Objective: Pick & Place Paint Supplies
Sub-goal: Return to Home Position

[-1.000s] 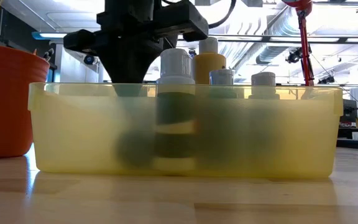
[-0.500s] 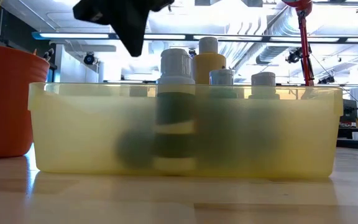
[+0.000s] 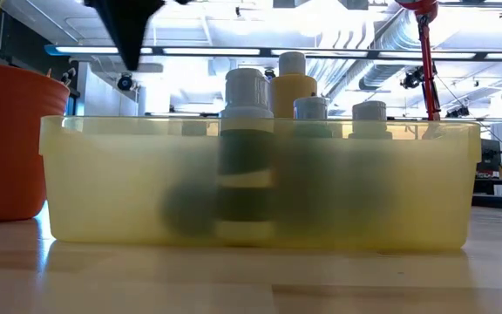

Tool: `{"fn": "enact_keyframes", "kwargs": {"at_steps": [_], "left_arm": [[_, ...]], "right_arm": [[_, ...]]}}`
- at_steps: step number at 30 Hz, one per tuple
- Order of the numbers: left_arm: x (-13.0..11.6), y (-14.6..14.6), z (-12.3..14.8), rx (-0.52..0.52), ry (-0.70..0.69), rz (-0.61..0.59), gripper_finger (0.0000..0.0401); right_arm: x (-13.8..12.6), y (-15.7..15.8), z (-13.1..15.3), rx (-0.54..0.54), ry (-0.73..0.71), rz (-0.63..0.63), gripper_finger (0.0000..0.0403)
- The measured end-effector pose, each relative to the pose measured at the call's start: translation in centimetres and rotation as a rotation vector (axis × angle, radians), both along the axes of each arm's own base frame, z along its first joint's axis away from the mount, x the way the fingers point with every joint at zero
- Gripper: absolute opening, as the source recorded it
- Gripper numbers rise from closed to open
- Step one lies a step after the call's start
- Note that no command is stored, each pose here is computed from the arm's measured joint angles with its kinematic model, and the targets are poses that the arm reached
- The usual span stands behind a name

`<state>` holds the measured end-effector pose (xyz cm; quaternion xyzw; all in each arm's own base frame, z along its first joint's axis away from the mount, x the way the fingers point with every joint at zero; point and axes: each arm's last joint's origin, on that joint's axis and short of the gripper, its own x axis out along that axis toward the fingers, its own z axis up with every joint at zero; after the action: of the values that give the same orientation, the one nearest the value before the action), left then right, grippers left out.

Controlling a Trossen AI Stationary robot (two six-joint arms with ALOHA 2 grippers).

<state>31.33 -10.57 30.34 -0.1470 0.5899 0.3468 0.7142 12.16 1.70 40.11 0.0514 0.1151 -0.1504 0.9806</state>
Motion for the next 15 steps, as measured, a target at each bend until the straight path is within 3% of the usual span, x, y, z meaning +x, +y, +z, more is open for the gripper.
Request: {"fn": "enact_keyframes", "kwargs": {"at_steps": [3, 6, 10, 12, 15], "left_arm": [[-2.5, 1.0, 0.2, -0.006, -0.069, 0.015, 0.0000], [-4.0, 1.4, -0.8, -0.073, -0.227, -0.045, 0.0000], [-4.0, 1.6, -1.4, -0.181, -0.431, -0.157, 0.0000], [-3.8, 1.8, -2.0, -0.256, -0.417, -0.149, 0.0000], [-3.1, 2.1, -2.7, -0.394, -0.388, -0.034, 0.0000]], "right_arm": [[0.7, 0.0, -0.1, -0.006, 0.004, -0.043, 0.0004], [1.7, 0.0, -0.1, -0.005, -0.001, -0.067, 0.0004], [2.8, -0.3, -0.2, -0.008, -0.001, -0.097, 0.0004], [3.2, -0.5, -0.4, -0.003, 0.007, -0.097, 0.0004], [3.5, -0.7, -0.6, 0.022, 0.021, -0.088, 0.0004]]}}
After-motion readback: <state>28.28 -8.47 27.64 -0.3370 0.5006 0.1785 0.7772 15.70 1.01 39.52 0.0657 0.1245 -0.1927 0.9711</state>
